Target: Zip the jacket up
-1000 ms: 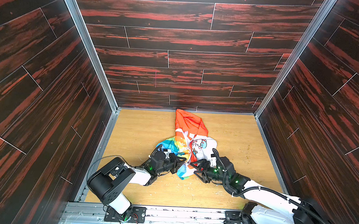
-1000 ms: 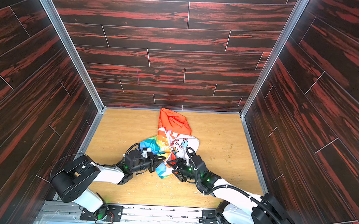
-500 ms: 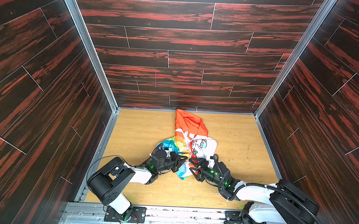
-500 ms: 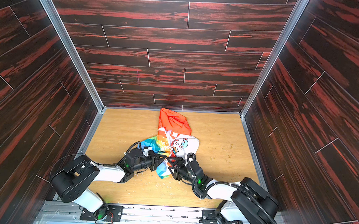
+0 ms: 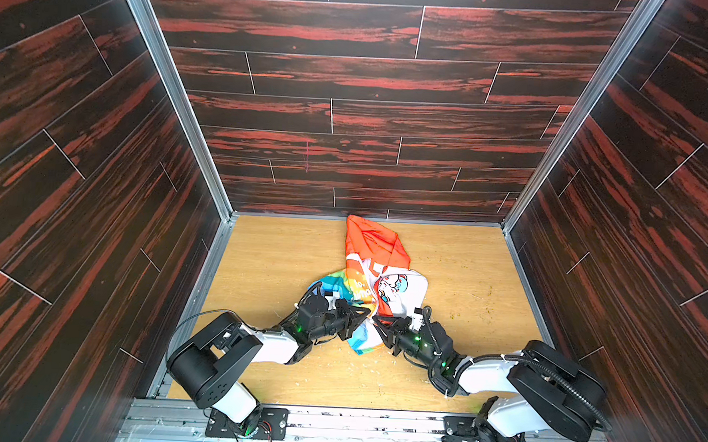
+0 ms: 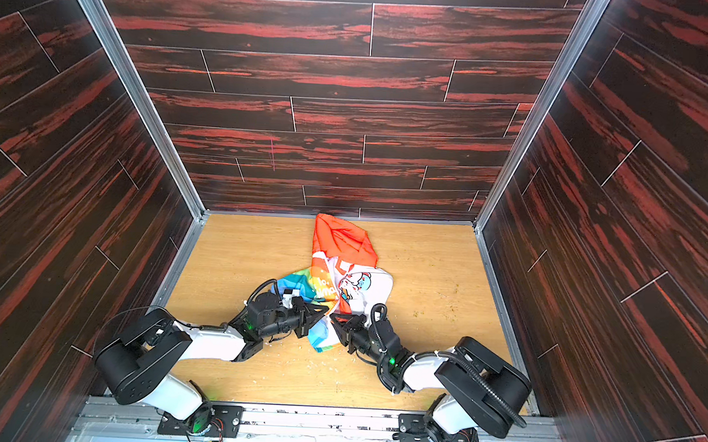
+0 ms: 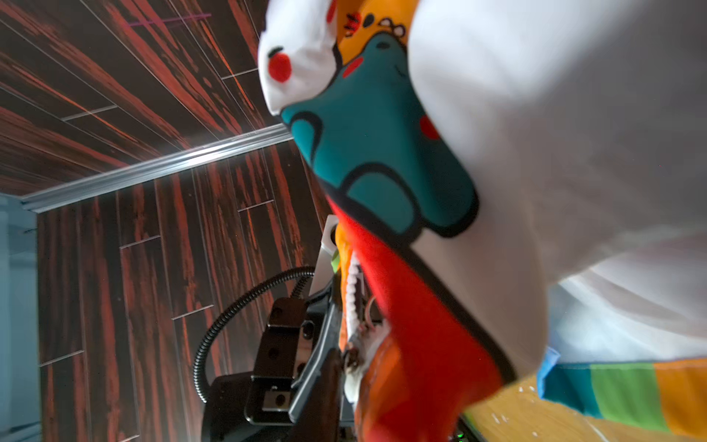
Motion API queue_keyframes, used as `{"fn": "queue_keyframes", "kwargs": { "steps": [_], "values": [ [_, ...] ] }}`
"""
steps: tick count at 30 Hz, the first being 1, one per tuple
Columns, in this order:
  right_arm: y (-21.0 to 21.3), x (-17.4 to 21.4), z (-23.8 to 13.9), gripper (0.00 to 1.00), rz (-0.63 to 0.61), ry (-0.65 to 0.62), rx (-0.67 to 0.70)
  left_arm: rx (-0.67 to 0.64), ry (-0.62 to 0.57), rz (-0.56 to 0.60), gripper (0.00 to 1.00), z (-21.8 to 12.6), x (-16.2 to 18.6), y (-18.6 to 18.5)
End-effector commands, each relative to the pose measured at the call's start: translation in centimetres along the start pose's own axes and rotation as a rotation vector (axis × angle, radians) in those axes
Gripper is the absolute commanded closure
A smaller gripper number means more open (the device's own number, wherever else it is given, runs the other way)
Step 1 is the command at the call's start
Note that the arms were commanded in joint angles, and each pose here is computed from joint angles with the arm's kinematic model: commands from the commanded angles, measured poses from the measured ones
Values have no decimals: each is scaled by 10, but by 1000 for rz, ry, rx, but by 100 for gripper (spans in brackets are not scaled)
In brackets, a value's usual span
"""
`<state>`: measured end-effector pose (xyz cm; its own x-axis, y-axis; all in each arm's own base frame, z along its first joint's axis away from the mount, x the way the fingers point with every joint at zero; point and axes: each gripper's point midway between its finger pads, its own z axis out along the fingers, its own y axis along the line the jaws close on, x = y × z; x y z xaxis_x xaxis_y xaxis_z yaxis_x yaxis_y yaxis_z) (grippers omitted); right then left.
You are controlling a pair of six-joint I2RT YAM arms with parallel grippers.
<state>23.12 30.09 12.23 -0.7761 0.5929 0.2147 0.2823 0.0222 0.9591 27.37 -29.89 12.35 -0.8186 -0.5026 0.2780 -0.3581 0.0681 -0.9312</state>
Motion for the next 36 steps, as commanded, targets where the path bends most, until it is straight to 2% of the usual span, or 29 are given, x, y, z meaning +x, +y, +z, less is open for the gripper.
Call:
{"fn": "queue_keyframes", "kwargs": {
  "steps": [1,4,7,23,29,36],
  "values": [
    [5,-4,3,82,8,-16,-34,20,22,5,100,-4,8,-7],
    [4,-4,3,89,10,-17,-35,19,24,5,100,-5,8,-7],
    [3,-7,2,100,8,-26,-42,11,24,1,100,-6,9,-5],
    [2,-27,-1,100,23,-97,-88,-85,61,0,100,-15,27,17],
    [25,-20,7,100,-32,-57,-165,-134,69,-2,100,-15,28,30],
    [33,-18,13,100,-72,-24,-215,-108,93,1,100,-6,31,20]
  ]
}}
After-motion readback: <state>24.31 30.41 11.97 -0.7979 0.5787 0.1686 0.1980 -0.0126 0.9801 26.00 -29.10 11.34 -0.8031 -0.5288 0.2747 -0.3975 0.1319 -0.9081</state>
